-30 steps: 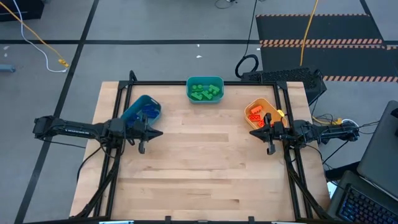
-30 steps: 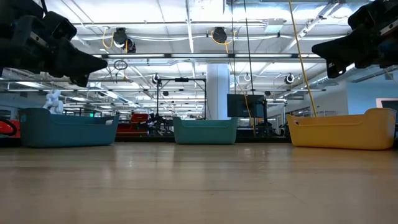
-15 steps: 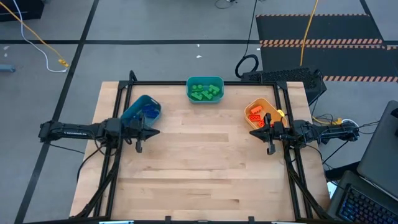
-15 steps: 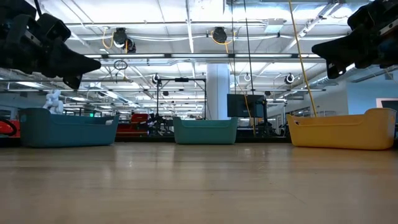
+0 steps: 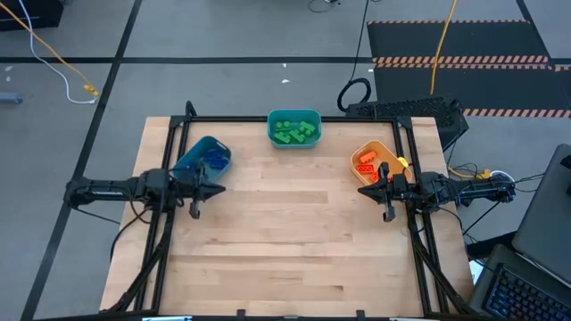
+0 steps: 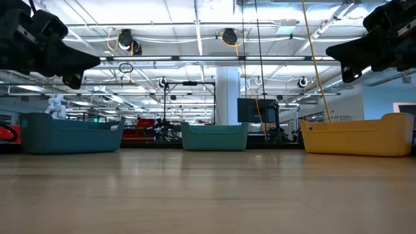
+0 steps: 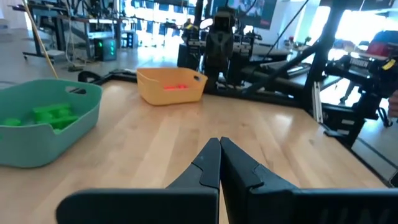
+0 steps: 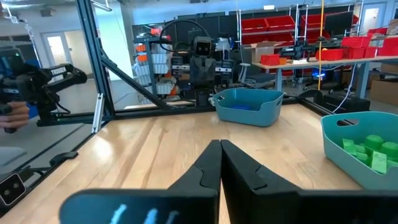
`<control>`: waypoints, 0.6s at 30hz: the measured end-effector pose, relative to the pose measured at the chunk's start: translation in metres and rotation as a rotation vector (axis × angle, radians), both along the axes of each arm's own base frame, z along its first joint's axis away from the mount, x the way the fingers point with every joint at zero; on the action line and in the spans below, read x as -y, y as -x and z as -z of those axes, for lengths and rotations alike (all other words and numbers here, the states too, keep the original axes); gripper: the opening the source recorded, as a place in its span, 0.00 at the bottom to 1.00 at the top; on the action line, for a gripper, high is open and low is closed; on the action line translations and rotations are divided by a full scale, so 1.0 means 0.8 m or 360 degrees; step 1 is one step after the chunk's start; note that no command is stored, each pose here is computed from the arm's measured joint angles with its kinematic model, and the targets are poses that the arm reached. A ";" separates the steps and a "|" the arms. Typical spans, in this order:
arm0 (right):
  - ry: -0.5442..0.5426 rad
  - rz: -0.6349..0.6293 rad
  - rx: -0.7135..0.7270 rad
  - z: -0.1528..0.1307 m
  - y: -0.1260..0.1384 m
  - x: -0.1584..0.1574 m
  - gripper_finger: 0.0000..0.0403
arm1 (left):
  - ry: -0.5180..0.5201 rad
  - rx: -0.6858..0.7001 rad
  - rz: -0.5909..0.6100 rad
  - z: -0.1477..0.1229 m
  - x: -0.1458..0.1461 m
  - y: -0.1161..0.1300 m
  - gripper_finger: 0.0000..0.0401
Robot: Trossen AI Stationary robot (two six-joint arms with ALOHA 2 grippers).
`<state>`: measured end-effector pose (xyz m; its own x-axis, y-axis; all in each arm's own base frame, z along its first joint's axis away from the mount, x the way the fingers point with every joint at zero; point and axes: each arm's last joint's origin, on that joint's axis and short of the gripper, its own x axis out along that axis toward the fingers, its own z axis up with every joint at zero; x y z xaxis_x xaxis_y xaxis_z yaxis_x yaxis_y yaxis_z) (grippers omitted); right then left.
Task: Sort & place blocks by color
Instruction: Return to Home Position
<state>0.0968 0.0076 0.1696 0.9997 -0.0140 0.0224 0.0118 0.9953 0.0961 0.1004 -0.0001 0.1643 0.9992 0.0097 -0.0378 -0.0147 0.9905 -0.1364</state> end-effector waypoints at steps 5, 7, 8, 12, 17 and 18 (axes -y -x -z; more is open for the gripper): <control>0.0000 0.0000 0.0000 0.000 0.000 0.000 0.00 | -0.0036 -0.0038 0.0015 0.002 0.001 -0.002 0.00; 0.0000 0.0000 0.0000 0.000 0.000 0.000 0.00 | -0.0049 -0.0043 0.0019 0.003 0.001 -0.002 0.02; 0.0000 0.0000 0.0000 0.000 0.000 0.000 0.00 | -0.0050 -0.0043 0.0019 0.003 0.001 -0.002 0.03; 0.0000 0.0000 0.0000 0.000 0.000 0.000 0.00 | -0.0094 -0.0026 0.0020 0.002 0.001 -0.002 0.06; 0.0000 -0.0001 0.0002 0.000 0.000 0.000 0.00 | -0.0096 -0.0021 0.0020 0.002 0.001 -0.002 0.06; 0.0000 -0.0001 0.0002 0.000 0.000 0.000 0.00 | -0.0096 -0.0020 0.0020 0.002 0.001 -0.002 0.06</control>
